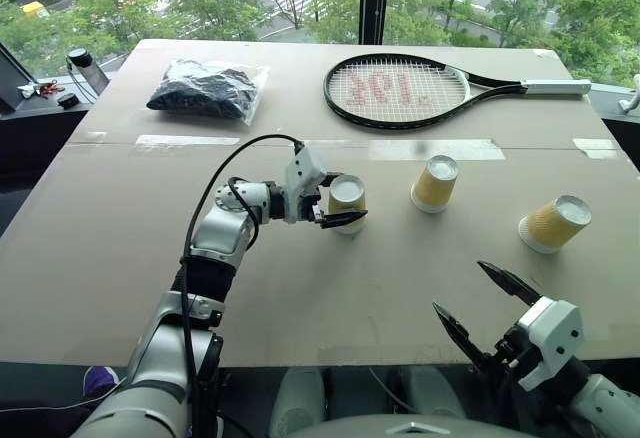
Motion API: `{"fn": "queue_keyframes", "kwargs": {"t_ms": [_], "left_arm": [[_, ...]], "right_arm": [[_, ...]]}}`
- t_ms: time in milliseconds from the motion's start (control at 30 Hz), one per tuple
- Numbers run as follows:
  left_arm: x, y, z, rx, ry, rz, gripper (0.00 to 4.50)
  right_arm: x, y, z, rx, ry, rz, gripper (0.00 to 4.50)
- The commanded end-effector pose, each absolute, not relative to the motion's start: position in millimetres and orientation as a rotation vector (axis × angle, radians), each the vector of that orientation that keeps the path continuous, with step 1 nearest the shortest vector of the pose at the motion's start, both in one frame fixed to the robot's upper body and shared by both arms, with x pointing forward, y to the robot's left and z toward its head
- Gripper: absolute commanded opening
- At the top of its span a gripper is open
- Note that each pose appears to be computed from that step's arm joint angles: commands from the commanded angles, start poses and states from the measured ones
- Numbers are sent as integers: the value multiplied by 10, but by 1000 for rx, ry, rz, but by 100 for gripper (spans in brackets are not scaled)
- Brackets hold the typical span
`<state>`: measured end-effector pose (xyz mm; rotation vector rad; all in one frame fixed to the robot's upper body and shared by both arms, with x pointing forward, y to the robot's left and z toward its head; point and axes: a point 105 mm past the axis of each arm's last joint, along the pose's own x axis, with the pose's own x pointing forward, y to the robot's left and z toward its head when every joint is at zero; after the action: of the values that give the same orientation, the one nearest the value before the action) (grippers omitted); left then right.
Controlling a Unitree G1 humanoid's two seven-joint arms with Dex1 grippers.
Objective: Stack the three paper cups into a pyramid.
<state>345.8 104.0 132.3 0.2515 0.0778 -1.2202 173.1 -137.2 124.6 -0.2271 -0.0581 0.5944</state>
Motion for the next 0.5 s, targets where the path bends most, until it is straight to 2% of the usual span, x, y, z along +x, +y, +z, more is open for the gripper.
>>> {"fn": "queue_keyframes", "kwargs": {"t_ms": [33, 133, 233, 433, 500], "left_arm": [[3374, 1143, 1651, 216, -12, -1194, 441], [3315, 1189, 1744, 199, -28, -1170, 441], [3178, 1356, 1878, 188, -70, -1118, 441], [2651, 1502, 2037, 126, -202, -1110, 441], [2466, 1549, 2006, 90, -189, -1133, 441]], "right_arm": [[1882, -1426, 1327, -249, -71, 538, 450], [2012, -1426, 1322, -255, -52, 530, 450], [2299, -1457, 1319, -239, -21, 499, 450], [2866, -1611, 1529, -186, -51, 374, 450], [2997, -1625, 1580, -170, -56, 360, 450]]}}
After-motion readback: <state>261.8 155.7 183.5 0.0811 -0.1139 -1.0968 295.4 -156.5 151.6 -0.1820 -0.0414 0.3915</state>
